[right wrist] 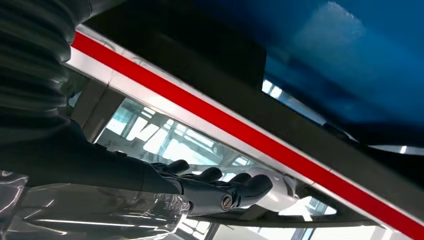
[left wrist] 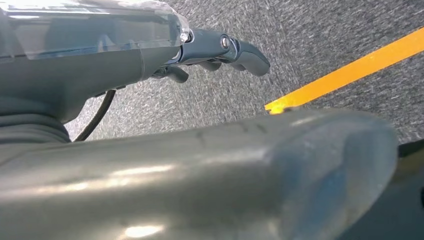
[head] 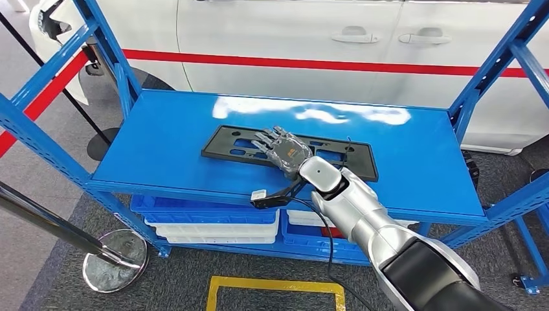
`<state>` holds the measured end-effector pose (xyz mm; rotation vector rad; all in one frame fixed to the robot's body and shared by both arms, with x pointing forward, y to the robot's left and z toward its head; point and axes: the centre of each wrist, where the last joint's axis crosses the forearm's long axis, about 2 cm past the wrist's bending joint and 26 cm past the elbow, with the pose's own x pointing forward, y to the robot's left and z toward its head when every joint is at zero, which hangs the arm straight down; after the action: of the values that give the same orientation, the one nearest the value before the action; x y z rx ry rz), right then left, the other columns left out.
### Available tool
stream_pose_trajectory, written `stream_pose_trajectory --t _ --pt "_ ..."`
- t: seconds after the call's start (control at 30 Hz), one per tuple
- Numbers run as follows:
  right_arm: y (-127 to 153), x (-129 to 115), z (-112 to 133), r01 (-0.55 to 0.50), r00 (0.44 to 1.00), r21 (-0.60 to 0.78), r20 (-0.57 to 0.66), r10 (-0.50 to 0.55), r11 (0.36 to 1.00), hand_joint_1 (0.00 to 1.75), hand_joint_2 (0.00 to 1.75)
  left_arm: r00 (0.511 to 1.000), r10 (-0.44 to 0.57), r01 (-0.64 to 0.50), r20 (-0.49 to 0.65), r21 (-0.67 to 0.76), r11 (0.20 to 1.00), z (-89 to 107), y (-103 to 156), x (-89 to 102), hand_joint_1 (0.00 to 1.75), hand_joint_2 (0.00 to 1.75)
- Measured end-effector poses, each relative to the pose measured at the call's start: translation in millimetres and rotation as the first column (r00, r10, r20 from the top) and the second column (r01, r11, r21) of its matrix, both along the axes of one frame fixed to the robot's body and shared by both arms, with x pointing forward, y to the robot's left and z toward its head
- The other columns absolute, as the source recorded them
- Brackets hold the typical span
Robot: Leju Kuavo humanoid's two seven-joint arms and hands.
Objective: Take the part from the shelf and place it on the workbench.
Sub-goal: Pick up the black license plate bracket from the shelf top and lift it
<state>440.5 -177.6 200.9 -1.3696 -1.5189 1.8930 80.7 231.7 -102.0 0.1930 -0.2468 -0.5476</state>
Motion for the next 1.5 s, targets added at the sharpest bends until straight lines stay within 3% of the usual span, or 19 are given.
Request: stream_pose_trajectory --t 1.5 --pt "-0.7 4.3 1.1 0.008 1.0 -0.029 -0.011 -0.009 1.0 0.0 1.75 1.0 0.0 0.0 0.002 0.0 1.0 0.2 0.0 1.0 0.0 0.0"
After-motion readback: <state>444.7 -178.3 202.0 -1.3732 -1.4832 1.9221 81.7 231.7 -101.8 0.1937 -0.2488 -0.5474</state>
